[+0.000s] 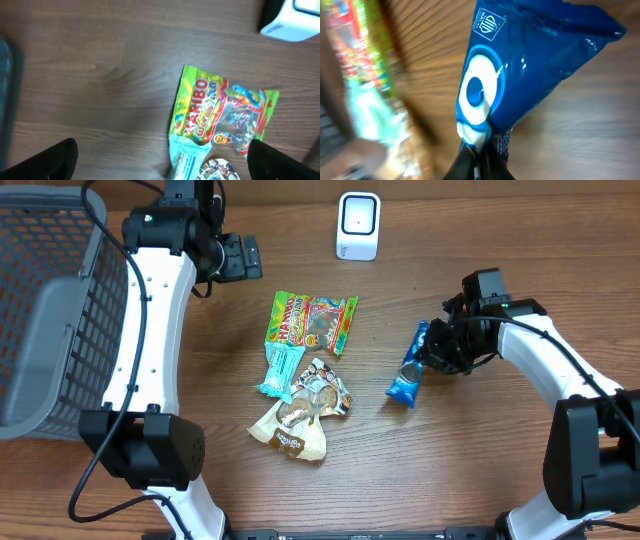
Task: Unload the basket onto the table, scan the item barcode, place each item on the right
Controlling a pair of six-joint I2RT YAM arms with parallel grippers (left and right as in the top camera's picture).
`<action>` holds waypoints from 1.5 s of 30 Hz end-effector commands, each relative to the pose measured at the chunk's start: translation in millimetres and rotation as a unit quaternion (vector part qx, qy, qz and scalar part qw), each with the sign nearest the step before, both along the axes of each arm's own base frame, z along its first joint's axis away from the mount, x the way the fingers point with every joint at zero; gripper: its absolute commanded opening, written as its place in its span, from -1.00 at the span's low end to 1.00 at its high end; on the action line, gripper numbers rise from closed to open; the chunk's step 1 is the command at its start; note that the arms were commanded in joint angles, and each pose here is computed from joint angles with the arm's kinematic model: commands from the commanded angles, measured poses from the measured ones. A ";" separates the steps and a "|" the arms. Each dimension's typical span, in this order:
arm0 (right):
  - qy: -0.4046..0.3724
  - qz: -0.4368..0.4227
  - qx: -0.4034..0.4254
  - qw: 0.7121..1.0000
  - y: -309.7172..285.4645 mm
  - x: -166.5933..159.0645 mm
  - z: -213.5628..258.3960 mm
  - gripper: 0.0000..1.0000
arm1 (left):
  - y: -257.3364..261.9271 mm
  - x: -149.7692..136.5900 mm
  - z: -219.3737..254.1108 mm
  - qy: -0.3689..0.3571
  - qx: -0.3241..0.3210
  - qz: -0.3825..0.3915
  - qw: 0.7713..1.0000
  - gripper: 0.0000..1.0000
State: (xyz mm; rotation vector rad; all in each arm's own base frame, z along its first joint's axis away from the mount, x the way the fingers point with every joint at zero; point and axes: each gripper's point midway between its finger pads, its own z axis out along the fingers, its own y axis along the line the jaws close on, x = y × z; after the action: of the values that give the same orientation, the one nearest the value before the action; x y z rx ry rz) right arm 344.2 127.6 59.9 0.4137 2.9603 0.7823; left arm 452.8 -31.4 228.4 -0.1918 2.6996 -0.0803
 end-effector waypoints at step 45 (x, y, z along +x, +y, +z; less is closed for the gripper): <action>-0.044 0.089 -0.263 0.960 -4.2 -26.4 -36.4 0.10 | 2.4 -46.6 126.2 -0.125 0.013 -0.035 0.991 1.00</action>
State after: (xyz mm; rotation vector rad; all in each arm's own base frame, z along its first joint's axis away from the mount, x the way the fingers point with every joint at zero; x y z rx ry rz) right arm 319.6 126.9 29.4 0.0889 2.9849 0.0159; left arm 405.4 -28.0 356.9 -0.1021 2.4493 -0.0939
